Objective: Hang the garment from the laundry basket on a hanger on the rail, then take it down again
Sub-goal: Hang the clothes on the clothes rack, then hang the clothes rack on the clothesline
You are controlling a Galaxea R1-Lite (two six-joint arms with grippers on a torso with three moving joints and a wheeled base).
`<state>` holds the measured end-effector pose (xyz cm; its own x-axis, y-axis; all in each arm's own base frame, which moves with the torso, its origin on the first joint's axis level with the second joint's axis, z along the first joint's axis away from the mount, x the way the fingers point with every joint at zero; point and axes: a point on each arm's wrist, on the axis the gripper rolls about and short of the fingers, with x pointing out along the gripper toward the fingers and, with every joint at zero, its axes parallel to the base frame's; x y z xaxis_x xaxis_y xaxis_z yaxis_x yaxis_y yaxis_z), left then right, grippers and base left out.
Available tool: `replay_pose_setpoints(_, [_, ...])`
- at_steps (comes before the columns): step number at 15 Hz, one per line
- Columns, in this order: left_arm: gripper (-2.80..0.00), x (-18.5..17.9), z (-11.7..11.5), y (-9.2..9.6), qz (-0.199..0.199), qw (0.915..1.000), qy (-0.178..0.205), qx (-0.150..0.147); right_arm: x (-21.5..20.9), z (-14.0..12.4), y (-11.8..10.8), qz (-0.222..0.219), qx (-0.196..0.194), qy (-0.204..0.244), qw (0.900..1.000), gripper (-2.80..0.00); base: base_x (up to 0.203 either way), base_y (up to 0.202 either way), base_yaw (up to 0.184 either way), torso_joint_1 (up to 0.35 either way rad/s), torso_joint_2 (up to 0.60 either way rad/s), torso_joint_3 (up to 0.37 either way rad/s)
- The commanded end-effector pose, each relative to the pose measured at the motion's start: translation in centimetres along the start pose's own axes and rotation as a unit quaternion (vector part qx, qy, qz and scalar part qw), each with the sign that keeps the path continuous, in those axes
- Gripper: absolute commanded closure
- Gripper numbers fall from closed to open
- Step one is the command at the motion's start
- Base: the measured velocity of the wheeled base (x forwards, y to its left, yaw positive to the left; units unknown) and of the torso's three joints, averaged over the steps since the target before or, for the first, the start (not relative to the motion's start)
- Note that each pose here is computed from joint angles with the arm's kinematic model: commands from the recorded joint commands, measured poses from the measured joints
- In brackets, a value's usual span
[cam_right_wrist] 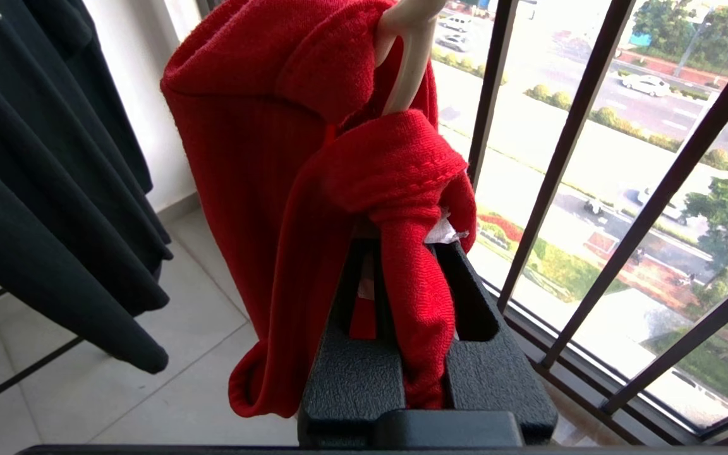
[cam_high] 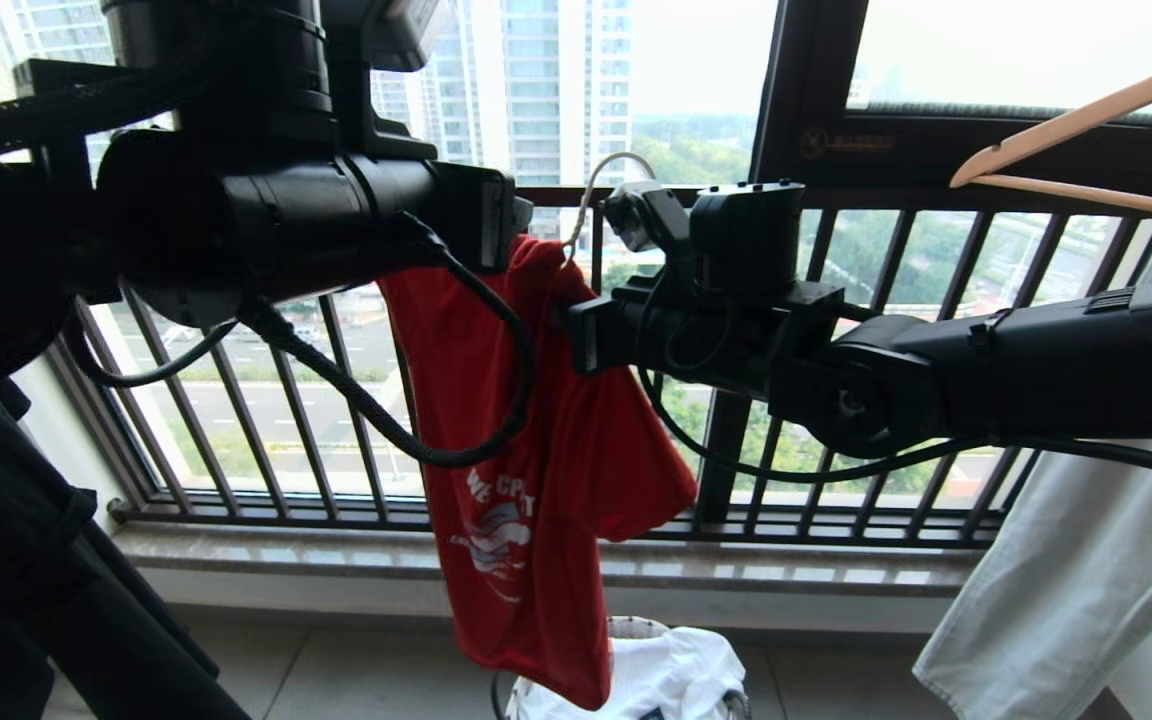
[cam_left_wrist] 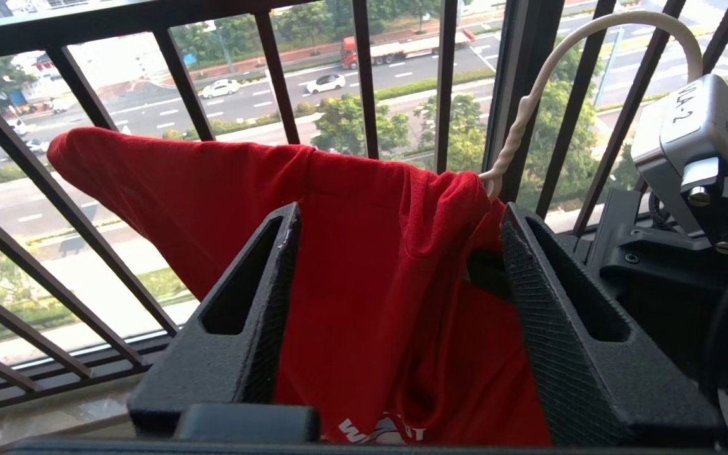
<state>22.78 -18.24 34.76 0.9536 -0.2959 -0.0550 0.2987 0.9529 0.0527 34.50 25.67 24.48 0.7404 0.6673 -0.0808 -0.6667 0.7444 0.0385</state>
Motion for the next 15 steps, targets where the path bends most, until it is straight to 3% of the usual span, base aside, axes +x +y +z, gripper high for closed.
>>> replay_pose_setpoints(1, [0.00,-0.2,0.4,1.7,0.026,0.9997,0.004,0.000,0.0,0.0,0.0,0.001,0.000,-0.001,1.000,0.00,0.000,0.000,0.000,0.000,0.00,0.000])
replay_pose_setpoints(3, [0.00,-0.2,0.7,5.0,0.061,0.9972,0.044,0.002,-0.1,0.1,0.0,0.001,0.000,-0.002,1.000,0.00,0.000,0.000,0.000,0.000,0.00,0.000])
replay_pose_setpoints(4, [0.00,-0.4,1.2,6.7,0.056,0.9965,0.062,0.000,-0.2,0.1,0.0,0.001,0.000,-0.001,1.000,0.00,0.000,0.000,0.000,0.000,0.00,0.000])
replay_pose_setpoints(6, [0.00,-1.5,2.2,9.2,0.016,0.9942,0.106,-0.001,-0.2,-0.2,0.1,0.002,0.000,0.005,1.000,0.00,0.000,0.000,0.000,0.000,0.00,0.000])
replay_pose_setpoints(7, [0.00,-1.9,2.4,10.1,-0.014,0.9911,0.132,0.010,-0.3,-0.2,0.1,0.004,0.000,0.004,1.000,0.00,0.000,0.000,0.000,0.000,0.00,0.000])
replay_pose_setpoints(8, [0.00,-2.1,2.4,10.8,-0.045,0.9871,0.148,0.040,-0.5,-0.1,0.1,0.007,0.000,0.005,1.000,0.00,0.000,0.000,0.000,0.000,0.00,0.000])
replay_pose_setpoints(10, [0.00,-1.7,2.1,11.0,-0.106,0.9751,0.174,0.089,-1.1,-0.6,0.3,0.037,-0.006,0.018,0.999,0.00,0.000,0.000,0.000,0.000,0.00,0.000])
replay_pose_setpoints(13, [0.00,-0.2,1.0,10.9,-0.146,0.9556,0.211,0.145,-2.3,-0.9,0.5,0.099,-0.014,0.028,0.995,0.00,0.000,0.000,0.000,0.000,0.00,0.000])
replay_pose_setpoints(15, [0.00,0.9,0.3,10.7,-0.164,0.9442,0.217,0.186,-2.4,-1.7,0.5,0.108,-0.024,0.041,0.993,0.00,0.000,0.000,0.000,0.000,0.00,0.000])
